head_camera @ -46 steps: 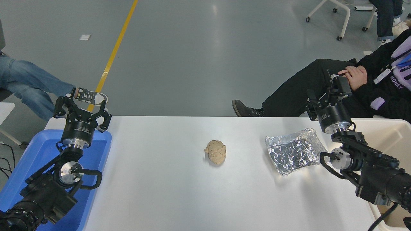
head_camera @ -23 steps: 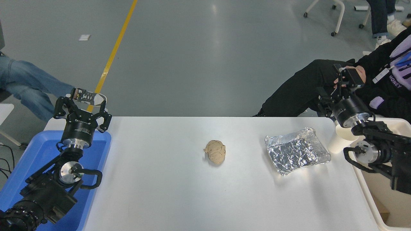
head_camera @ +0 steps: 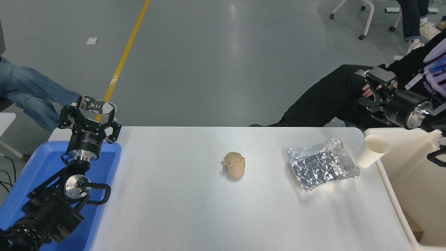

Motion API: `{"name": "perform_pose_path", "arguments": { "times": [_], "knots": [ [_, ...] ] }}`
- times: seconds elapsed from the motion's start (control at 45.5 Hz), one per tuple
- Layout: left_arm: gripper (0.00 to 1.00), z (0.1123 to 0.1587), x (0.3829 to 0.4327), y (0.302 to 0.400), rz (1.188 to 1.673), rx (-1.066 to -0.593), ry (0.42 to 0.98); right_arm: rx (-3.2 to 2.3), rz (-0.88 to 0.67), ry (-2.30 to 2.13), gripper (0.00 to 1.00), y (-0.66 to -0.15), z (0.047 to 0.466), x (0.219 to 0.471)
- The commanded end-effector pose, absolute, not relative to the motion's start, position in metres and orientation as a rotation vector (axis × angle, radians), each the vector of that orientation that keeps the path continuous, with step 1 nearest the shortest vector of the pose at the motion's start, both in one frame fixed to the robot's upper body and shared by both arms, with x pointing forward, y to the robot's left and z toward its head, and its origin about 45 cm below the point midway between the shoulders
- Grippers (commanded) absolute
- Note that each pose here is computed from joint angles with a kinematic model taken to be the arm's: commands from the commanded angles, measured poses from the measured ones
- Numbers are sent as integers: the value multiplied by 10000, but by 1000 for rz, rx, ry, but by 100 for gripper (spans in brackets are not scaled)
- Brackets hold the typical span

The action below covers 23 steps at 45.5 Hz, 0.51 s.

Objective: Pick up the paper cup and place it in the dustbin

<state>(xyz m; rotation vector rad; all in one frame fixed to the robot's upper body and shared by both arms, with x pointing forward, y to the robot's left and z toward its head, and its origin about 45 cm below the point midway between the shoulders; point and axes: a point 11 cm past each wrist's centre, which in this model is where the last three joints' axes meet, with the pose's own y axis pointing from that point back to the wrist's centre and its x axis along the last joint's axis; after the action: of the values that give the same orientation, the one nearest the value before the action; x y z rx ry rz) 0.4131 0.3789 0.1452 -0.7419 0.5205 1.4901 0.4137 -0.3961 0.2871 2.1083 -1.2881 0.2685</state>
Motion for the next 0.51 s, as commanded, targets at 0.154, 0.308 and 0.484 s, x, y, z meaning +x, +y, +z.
{"name": "perform_pose_path", "arguments": {
  "times": [0.154,0.308,0.484],
  "knots": [
    [99,1452,4131,3789,1490,-742,520,1899,550,-378,100,-3323,3316,4072],
    [99,1452,4131,3789,1490,-742,520,1759,547,-369,100,-3297,3592,4084],
    [99,1453,4131,3790,1491,-743,519,1572,439,-381,100,-3368,3803,4099]
  ]
}}
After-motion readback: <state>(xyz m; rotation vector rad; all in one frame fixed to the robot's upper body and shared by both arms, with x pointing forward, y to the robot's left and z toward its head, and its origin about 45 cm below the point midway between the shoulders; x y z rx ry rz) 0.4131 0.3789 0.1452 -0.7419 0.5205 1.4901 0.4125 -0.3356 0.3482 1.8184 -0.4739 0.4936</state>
